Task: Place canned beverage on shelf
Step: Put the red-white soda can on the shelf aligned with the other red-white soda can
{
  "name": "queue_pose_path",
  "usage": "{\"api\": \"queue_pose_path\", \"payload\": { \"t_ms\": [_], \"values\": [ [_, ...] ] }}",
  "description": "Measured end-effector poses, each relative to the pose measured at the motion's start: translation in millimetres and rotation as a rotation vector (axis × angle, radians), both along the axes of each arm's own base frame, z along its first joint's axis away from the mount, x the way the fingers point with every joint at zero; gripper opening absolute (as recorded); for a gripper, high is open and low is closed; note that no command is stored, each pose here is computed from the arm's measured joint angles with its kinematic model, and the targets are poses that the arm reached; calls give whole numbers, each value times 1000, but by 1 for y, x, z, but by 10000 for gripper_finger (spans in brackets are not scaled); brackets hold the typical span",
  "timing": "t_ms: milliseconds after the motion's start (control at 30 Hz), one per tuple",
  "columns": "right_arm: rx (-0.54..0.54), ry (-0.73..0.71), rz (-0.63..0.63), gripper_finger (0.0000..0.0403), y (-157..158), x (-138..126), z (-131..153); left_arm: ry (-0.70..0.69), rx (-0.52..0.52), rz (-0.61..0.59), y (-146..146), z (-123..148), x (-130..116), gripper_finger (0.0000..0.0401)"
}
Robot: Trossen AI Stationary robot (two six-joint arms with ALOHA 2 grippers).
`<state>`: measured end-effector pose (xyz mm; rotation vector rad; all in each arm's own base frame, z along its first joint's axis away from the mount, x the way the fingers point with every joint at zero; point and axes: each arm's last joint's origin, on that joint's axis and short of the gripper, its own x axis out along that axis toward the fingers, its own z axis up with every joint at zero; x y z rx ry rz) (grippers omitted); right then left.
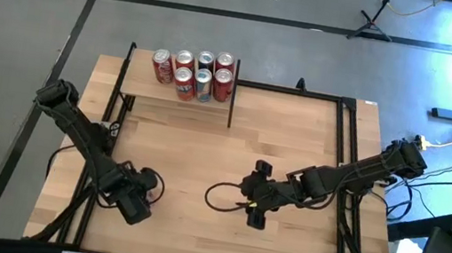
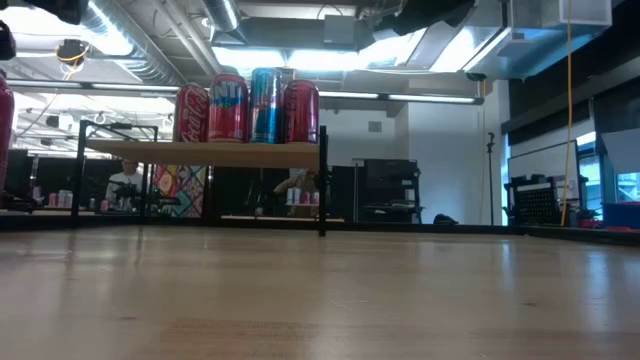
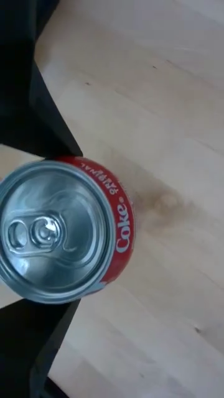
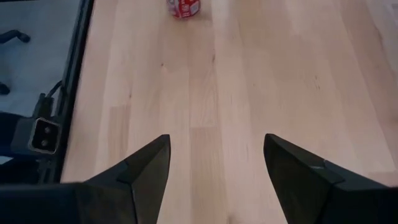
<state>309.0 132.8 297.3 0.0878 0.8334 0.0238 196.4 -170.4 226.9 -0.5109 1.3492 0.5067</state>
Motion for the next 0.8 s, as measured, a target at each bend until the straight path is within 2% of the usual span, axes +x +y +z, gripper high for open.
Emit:
{"api": "queue_pose_path", "payload": {
  "t_ms": [133, 233, 333, 567, 800],
  "values": [
    [-6, 2, 25, 248, 0, 0, 0, 16, -14, -65, 3, 2, 2, 265],
    [-18, 2, 34, 248, -1, 0, 0, 29, -31, -116, 10, 10, 4, 264],
    [-29, -1, 47, 248, -10, -1, 5, 4, -29, -148, 21, 33, 4, 264],
    [-16, -11, -2, 248, -60, 2, 19, -102, 40, -209, 63, 96, 8, 264],
    [-8, 17, -105, 248, -117, -9, 31, -99, 158, -257, 119, 141, 0, 264]
  ]
}}
